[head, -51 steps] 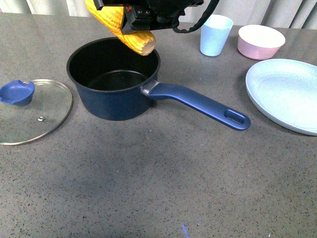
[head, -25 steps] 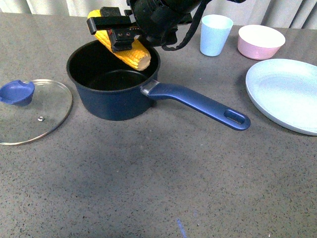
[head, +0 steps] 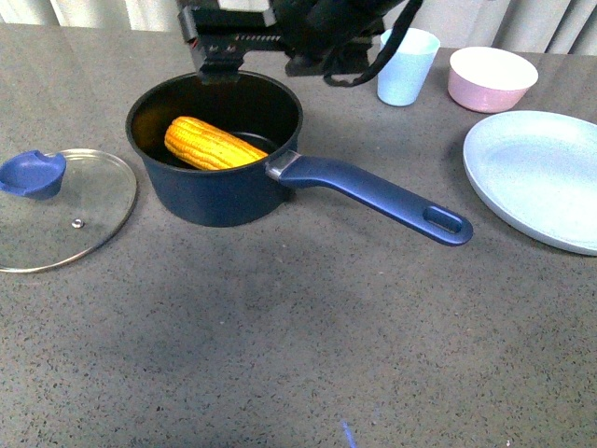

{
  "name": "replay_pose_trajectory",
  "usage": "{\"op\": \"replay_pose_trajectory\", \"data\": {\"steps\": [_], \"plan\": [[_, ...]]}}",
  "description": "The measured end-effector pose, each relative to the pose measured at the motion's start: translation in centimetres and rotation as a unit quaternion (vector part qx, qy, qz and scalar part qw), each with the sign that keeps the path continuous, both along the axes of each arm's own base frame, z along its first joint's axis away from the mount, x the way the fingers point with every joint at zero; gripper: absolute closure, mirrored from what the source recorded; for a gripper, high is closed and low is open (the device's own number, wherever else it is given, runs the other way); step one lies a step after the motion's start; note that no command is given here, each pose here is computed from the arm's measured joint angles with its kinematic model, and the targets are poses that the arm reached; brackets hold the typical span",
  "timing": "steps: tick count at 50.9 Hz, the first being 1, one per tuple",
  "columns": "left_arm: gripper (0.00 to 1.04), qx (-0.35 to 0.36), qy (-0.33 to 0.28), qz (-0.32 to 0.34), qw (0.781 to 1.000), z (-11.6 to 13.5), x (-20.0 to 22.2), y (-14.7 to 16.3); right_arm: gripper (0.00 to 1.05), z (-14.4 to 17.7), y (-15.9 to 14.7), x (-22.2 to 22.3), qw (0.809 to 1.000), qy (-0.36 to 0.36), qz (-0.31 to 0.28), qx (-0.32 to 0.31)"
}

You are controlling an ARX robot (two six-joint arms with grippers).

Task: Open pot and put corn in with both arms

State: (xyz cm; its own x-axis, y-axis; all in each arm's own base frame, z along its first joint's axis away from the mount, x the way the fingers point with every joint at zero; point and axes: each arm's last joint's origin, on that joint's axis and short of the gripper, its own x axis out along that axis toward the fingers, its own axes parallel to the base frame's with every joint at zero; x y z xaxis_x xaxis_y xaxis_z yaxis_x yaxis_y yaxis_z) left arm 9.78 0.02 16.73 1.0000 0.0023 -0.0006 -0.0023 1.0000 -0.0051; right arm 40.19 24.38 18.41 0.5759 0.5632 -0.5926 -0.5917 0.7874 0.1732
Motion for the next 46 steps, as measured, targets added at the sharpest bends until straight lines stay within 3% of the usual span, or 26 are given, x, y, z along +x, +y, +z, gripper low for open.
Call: {"op": "replay_pose_trajectory", "data": {"steps": [16, 32, 43, 46], "plan": [[0.09, 0.0, 0.0, 0.0, 1.0, 0.0, 0.0, 0.0, 0.09, 6.3, -9.5, -2.5, 0.991, -0.077, -0.092, 0.065], [0.09, 0.0, 0.0, 0.0, 1.0, 0.0, 0.0, 0.0, 0.09, 8.6, -16.8, -7.4, 0.973, -0.106, -0.188, 0.077], [0.09, 0.0, 0.0, 0.0, 1.0, 0.0, 0.0, 0.0, 0.09, 12.0, -21.4, -14.3, 0.95, -0.158, -0.254, 0.086], [0.09, 0.0, 0.0, 0.0, 1.0, 0.0, 0.0, 0.0, 0.16, 12.3, -22.1, -15.7, 0.926, -0.224, -0.295, 0.071]]}}
